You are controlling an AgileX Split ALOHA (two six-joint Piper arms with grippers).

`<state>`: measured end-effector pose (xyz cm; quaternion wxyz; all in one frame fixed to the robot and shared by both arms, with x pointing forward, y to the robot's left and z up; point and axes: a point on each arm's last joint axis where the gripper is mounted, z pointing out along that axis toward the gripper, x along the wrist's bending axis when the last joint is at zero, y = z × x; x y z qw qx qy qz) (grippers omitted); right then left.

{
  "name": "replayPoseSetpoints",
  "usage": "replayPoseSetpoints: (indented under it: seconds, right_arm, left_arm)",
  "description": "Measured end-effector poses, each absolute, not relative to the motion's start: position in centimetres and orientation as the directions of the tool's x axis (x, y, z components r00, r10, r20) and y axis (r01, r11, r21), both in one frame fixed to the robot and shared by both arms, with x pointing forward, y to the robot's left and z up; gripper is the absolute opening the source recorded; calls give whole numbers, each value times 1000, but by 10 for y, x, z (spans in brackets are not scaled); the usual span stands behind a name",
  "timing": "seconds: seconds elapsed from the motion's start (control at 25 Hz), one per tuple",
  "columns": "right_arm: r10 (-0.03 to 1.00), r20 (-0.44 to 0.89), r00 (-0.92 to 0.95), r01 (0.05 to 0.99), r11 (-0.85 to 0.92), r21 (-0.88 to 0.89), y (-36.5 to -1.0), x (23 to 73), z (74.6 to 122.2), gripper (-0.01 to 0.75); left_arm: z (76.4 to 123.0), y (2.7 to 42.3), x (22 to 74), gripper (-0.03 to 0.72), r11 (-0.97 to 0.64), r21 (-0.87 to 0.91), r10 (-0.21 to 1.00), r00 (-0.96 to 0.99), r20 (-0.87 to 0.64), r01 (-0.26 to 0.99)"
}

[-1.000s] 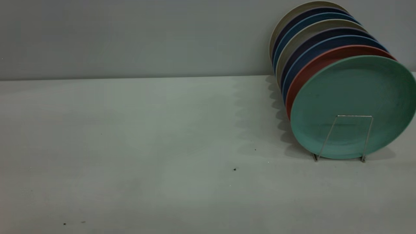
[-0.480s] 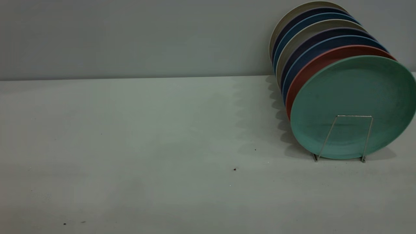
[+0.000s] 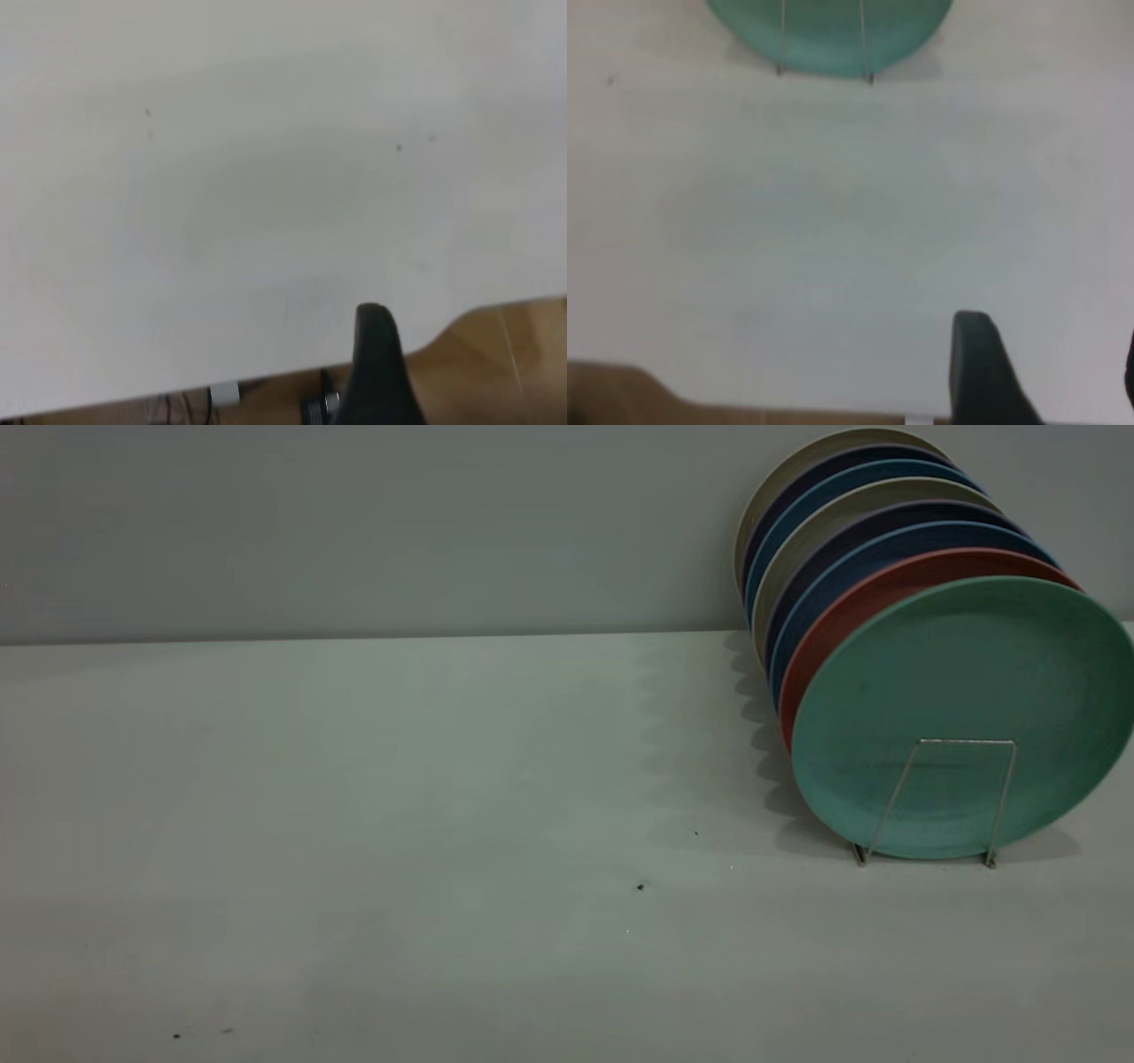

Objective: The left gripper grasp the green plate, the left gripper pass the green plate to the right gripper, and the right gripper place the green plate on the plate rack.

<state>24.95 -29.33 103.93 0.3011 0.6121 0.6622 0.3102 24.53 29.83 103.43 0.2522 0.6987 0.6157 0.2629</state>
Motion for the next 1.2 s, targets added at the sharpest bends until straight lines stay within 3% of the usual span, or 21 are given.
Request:
replayPoseSetpoints:
  seconds: [0.2, 0.56, 1.2]
  right_arm:
    - [996, -30, -80, 525, 68, 848, -293, 231, 1039, 402]
    - [991, -26, -129, 522, 90, 848, -293, 231, 1039, 402]
    - [991, -24, -131, 522, 89, 848, -293, 231, 1039, 402]
  left_arm:
    - [1034, 298, 237, 579, -115, 717, 993, 100, 63, 688]
    - [1033, 299, 223, 579, -140, 777, 988, 134, 73, 614]
    - [1033, 298, 222, 579, -106, 779, 994, 79, 73, 618]
